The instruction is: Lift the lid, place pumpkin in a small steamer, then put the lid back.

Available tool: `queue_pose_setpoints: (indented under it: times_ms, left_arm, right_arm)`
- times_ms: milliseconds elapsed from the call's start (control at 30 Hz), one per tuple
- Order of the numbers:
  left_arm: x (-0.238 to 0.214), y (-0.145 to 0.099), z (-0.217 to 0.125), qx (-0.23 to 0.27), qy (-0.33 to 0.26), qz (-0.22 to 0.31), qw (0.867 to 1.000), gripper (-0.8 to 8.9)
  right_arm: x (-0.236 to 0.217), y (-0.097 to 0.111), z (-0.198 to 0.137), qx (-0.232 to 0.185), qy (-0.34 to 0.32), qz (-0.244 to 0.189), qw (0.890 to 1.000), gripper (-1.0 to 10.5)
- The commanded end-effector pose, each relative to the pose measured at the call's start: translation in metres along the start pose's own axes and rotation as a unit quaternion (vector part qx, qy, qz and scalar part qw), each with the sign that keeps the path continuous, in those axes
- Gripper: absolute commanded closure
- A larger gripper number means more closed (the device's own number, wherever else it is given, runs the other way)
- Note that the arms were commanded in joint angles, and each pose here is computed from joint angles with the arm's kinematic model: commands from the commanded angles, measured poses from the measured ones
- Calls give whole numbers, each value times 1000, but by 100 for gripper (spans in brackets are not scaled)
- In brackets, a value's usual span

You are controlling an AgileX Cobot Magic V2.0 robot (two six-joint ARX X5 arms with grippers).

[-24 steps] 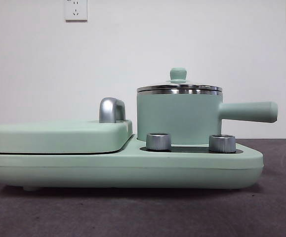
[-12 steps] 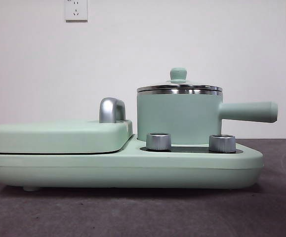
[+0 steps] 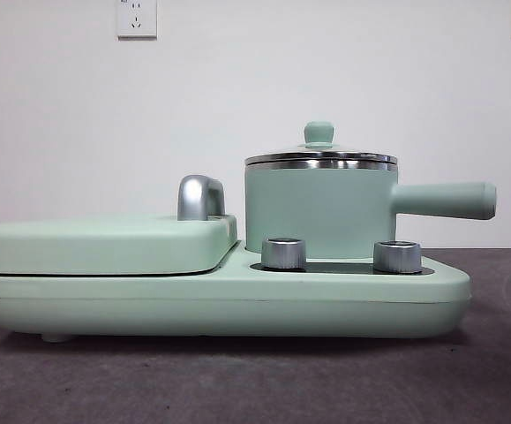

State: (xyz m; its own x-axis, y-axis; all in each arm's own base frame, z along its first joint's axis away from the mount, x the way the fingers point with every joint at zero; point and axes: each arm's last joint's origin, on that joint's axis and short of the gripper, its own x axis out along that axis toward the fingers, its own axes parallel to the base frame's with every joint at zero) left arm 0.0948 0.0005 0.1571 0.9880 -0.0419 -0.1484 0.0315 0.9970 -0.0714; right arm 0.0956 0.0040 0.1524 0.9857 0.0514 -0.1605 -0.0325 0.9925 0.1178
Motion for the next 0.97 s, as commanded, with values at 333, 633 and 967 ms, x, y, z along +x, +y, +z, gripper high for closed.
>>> queue_pose_setpoints:
  times_ms: [333,633,967]
  left_arm:
    - [2,1,-7,8,13,2,1000,794]
    - [2,1,-7,8,13,2,1000,794]
    - [2,1,-7,8,13,2,1000,794]
  right_arm:
    - [0,0,0,-24,-7,-1,1000,936]
    - [0,0,0,-24,-7,-1,1000,936]
    - [0,0,0,-24,-7,-1,1000,936]
